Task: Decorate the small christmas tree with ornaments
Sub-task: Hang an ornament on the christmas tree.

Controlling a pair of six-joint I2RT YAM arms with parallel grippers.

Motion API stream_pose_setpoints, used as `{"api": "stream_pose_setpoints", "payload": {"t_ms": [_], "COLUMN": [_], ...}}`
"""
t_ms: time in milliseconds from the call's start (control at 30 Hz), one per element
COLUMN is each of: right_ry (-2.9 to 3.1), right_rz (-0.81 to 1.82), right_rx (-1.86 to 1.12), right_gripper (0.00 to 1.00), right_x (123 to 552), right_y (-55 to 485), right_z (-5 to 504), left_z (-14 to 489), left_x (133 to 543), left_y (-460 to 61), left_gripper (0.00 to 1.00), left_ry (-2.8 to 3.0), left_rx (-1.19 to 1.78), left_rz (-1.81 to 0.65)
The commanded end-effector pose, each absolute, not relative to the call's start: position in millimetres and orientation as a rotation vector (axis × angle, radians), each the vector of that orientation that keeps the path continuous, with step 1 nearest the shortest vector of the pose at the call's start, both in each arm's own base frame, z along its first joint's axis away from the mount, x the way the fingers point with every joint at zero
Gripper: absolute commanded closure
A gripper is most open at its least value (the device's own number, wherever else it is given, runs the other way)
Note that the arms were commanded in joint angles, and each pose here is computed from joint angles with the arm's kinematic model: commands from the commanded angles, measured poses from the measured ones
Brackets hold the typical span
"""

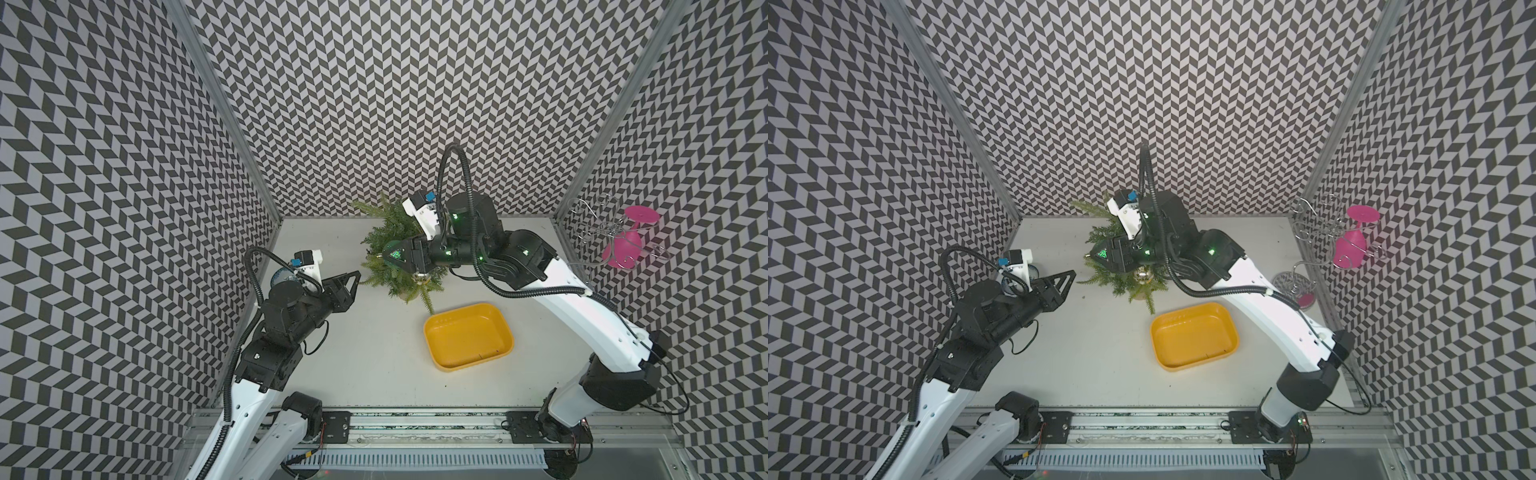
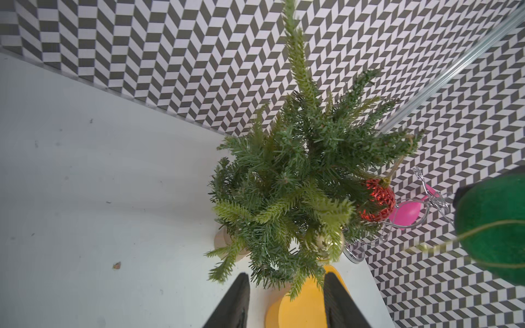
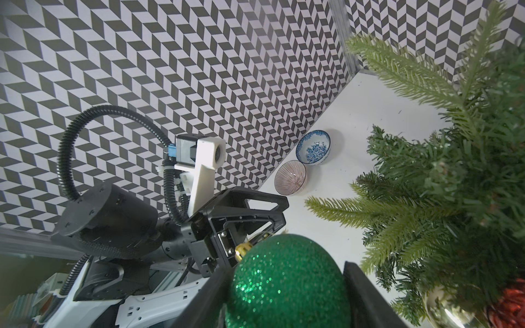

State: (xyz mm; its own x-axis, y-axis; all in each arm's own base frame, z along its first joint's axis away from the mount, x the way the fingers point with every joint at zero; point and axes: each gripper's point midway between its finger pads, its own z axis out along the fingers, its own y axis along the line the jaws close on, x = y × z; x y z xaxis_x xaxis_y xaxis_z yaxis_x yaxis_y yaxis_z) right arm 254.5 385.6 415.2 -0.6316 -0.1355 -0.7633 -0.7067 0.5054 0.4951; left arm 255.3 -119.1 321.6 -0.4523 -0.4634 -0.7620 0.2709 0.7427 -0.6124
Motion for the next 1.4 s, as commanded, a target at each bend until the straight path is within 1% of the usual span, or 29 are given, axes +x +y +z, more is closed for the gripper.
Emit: {"api": "stream_pose_setpoints", "payload": {"t_ms": [0, 233, 467, 700, 867, 1067, 1367], "right_ry": [2.020, 2.028, 2.039, 2.066, 2.083, 2.077, 2.087], "right_rz": [1.120, 1.129, 1.096, 1.014, 0.977, 0.966, 0.941], "right_rx": [-0.715, -0.750, -0.747, -0.710, -0.687, -0.672, -0.649], "right_gripper": [0.41, 0.41, 0.41, 0.41, 0.41, 0.41, 0.42], "right_x": [257, 263, 272, 285, 291, 293, 297], "right_y": [398, 419, 426, 422, 416, 411, 404], "right_z": [426, 419, 412, 403, 398, 400, 395], "left_z": [329, 326, 324, 324, 329, 334, 332], "left_x": [254, 253, 253, 254, 254, 255, 261], "left_y": [-108, -106, -106, -109, -116, -125, -129], "left_gripper": [0.54, 0.54, 0.54, 0.53, 0.51, 0.48, 0.47], "left_ry": [1.842, 1.845, 1.848, 1.850, 1.831, 1.810, 1.812], "left_rx": [-0.210, -0.211, -0.210, -0.198, -0.160, -0.110, -0.099], "left_rz": [-0.815, -0.805, -0.805, -0.817, -0.856, -0.892, -0.902]}}
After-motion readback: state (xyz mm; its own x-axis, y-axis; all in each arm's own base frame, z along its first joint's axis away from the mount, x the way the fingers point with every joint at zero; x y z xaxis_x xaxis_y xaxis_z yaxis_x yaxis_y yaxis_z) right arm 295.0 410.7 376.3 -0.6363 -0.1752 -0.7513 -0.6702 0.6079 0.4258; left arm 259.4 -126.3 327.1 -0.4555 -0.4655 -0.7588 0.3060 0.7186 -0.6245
